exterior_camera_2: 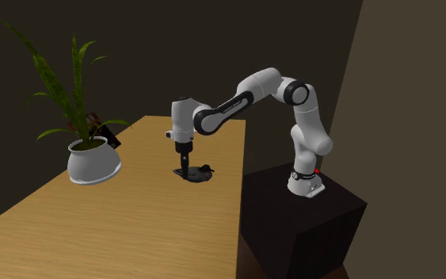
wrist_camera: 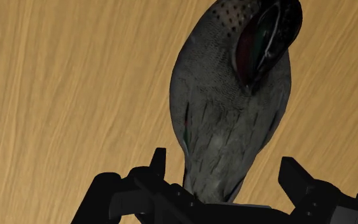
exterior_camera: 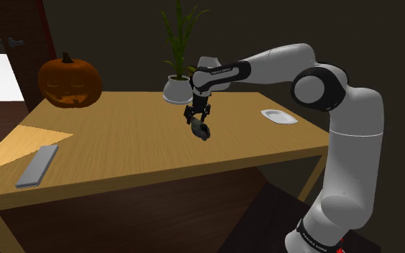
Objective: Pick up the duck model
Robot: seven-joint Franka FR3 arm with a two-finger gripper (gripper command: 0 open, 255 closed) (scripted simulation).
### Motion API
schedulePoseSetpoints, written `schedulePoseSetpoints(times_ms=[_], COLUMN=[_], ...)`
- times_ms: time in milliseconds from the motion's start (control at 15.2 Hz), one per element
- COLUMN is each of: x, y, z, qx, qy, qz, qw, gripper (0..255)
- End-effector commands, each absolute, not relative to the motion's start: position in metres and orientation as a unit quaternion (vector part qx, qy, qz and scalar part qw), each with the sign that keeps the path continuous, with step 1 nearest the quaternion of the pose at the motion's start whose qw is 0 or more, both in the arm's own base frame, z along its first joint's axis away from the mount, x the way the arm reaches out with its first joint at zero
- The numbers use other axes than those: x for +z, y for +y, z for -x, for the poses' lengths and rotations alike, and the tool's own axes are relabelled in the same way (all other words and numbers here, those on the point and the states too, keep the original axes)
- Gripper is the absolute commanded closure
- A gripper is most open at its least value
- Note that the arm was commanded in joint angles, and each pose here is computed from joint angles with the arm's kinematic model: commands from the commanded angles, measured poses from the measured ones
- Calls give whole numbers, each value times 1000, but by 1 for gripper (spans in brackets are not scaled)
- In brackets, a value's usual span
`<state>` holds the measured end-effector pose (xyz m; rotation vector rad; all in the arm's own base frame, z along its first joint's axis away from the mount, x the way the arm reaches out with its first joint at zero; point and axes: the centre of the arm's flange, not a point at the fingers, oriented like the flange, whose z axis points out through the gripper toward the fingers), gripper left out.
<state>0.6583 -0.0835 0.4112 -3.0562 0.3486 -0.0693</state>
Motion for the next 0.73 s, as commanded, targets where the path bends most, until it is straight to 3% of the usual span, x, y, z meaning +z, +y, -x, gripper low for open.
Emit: schedulePoseSetpoints(times_ms=[0,66,132,660], x=[402,402,401,402], y=[-83,-83,-83,-83], z=[-658,-658,-658,-658], qx=[-23,-23,-23,-23], qy=[113,113,113,113], qz=[993,993,993,993], qw=[32,32,32,32], gripper=[0,0,255,255])
